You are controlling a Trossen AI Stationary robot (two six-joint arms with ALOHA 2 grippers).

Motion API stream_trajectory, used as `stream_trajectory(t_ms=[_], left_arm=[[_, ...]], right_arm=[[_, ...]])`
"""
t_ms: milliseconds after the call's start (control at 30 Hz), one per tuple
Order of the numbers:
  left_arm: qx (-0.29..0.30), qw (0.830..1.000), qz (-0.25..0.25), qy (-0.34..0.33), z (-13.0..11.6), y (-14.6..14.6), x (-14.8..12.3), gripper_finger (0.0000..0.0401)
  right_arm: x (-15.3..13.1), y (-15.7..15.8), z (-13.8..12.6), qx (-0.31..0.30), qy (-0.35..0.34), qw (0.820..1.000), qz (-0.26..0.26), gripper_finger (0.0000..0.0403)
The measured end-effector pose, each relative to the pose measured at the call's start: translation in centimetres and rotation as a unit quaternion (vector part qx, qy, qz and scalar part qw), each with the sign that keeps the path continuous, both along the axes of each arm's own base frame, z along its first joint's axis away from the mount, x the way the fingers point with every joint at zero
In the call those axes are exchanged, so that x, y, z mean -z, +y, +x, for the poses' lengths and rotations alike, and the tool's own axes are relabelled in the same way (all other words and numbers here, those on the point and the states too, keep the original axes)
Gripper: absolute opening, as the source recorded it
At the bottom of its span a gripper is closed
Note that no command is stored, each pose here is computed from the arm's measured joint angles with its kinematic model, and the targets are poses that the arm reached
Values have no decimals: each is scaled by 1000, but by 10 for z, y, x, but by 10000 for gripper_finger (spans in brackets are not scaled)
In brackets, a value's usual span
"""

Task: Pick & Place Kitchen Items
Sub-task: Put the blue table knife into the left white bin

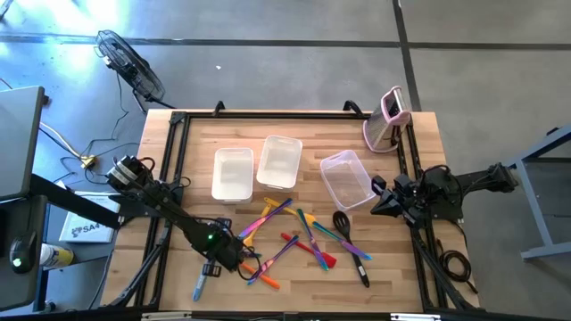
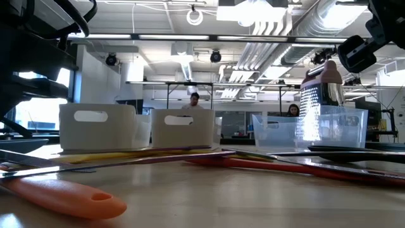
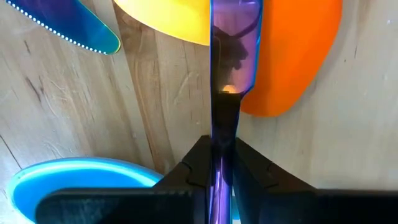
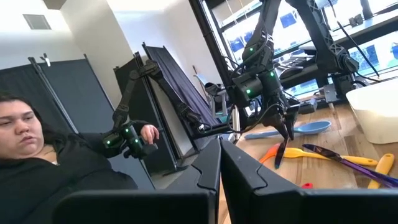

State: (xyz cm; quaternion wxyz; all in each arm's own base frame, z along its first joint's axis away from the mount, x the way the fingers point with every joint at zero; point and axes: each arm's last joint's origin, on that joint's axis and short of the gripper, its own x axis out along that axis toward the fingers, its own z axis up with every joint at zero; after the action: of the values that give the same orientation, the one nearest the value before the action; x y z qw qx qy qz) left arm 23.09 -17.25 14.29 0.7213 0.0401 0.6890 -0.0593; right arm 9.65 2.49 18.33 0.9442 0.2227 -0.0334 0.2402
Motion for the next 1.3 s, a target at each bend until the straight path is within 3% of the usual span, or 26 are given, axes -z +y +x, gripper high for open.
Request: stream_trajectory(t_ms=[267, 600, 833, 1067, 1200, 1300], left_arm=[[-16, 1000, 9, 8, 3, -2, -8, 31], [-14, 1000, 18, -4, 18, -12, -50, 31], [-47, 989, 123, -71, 27, -10, -90, 31], [-104, 949, 237, -180, 32, -3, -137, 31], [-166, 903, 318, -236, 24, 8, -161, 31], [-212, 870, 321, -308, 18, 21, -178, 31]], right_arm=[[0, 0, 0, 0, 1, 1000, 0, 6], [1, 0, 0, 0, 5, 1000, -1, 6], [1, 0, 0, 0, 5, 1000, -4, 6], [1, 0, 0, 0, 6, 1000, -2, 6], [1, 0, 0, 0, 6, 1000, -2, 6], [1, 0, 0, -1, 6, 1000, -2, 6]])
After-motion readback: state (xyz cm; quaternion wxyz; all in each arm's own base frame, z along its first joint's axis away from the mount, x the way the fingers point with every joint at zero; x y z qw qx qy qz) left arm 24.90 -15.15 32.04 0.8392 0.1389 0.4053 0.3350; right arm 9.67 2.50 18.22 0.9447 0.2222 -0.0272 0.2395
